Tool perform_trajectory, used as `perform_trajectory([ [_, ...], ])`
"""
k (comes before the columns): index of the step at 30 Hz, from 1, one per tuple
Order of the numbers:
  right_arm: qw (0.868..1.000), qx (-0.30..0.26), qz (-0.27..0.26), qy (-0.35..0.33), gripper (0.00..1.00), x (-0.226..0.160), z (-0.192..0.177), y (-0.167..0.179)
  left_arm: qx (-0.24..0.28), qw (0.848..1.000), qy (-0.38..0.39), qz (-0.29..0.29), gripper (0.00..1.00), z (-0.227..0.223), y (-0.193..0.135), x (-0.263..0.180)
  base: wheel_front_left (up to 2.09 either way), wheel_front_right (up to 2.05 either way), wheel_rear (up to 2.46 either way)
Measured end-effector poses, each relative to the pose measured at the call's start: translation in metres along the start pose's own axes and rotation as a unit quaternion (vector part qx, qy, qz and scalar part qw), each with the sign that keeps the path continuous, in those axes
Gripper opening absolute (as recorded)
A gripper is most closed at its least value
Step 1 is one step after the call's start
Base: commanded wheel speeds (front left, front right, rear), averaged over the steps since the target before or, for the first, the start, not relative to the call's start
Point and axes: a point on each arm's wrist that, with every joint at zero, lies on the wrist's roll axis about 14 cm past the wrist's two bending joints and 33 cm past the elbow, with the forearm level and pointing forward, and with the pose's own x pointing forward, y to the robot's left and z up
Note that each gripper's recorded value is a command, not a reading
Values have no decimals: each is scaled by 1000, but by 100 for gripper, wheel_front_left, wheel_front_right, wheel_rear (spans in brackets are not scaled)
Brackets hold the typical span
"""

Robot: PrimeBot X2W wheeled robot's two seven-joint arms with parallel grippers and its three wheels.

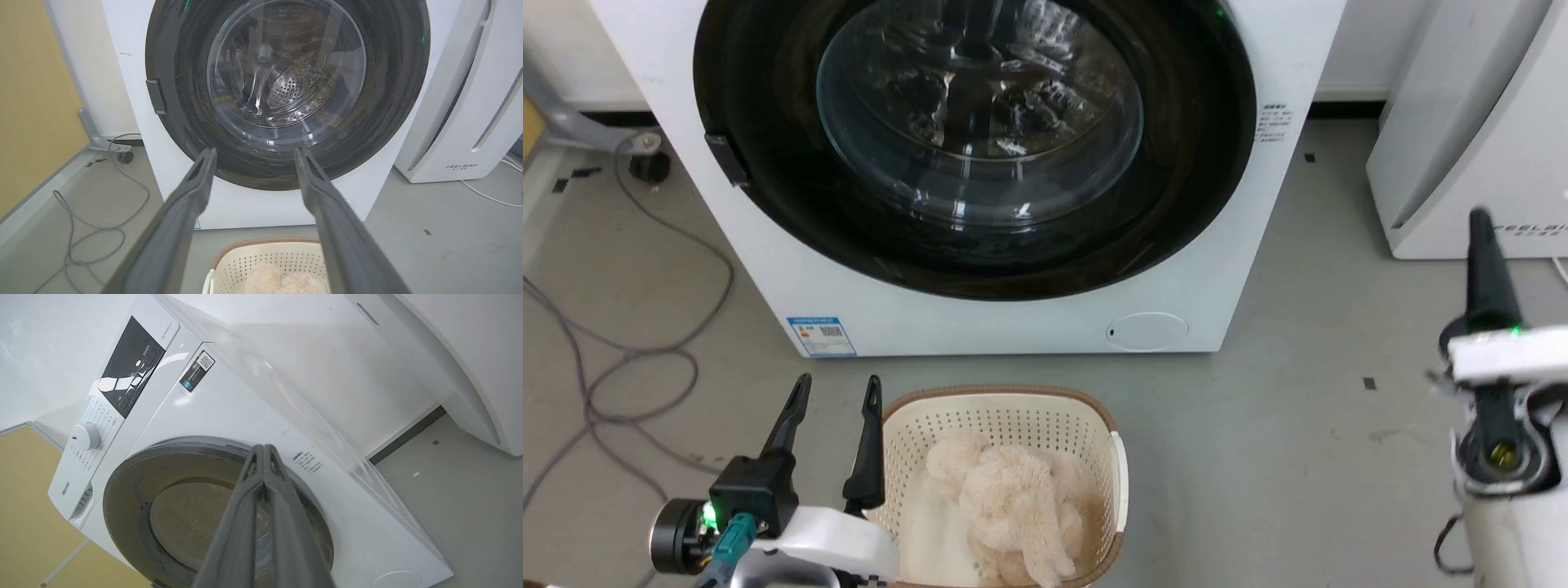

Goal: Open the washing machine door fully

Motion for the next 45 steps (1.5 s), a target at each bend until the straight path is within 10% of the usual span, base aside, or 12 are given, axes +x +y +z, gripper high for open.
perform_trajectory([
  [23,994,-29,40,97,0,142,-38,45,1,1000,-22,-21,100,-6,1,44,0,0,0],
  [45,937,-131,66,317,0,186,-115,80,-7,999,-25,-27,100,-23,4,67,0,0,0],
])
